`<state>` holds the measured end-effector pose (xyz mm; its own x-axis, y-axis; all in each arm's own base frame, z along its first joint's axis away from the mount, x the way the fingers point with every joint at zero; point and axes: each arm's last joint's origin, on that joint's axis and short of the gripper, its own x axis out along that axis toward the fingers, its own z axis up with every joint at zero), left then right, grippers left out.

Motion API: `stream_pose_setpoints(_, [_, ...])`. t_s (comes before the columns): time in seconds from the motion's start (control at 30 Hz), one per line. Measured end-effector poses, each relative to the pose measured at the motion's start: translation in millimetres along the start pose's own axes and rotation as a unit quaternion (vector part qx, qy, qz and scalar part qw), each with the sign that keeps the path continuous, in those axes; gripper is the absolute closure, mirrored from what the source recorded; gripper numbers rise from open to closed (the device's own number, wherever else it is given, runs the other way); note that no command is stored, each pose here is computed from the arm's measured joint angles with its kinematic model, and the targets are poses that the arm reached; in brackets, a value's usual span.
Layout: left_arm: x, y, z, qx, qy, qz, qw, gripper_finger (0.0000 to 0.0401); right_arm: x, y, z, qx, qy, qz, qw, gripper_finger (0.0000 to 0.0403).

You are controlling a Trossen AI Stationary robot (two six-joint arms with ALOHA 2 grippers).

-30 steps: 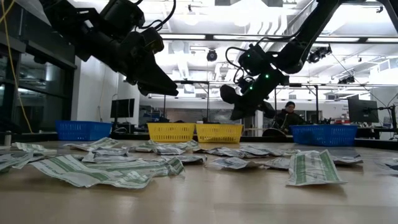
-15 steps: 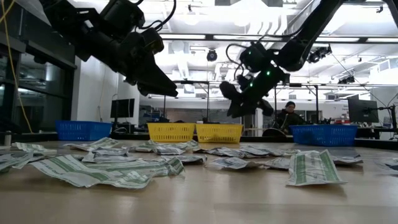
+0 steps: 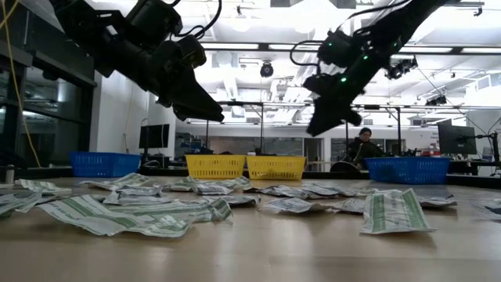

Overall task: Pick & Place First Aid Supplies
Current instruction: Put the green bandage pack into the right yellow bin

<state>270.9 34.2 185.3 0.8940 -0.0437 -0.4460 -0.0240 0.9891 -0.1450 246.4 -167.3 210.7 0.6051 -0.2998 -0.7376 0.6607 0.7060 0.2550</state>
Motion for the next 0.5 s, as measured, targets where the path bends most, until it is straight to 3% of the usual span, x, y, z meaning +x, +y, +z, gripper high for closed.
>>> stream_pose_setpoints(0.2, [0.0, -0.1, 0.1, 0.0, -0.001, 0.0, 1.0, 0.0239, -20.8, 3.4, -27.0, 0.034, 0.136, -0.003, 0.99, 0.0316])
stream_pose_setpoints(0.3, [0.0, 0.0, 0.2, 0.0, -0.001, 0.0, 1.0, 0.0239, -23.2, 12.4, -40.0, 0.02, 0.193, 0.002, 0.981, 0.0316])
stream_pose_setpoints(0.5, [0.0, -0.1, 0.1, -0.003, -0.001, -0.001, 1.0, 0.0239, -23.7, 43.8, -64.0, -0.148, 0.239, 0.043, 0.959, 0.0316])
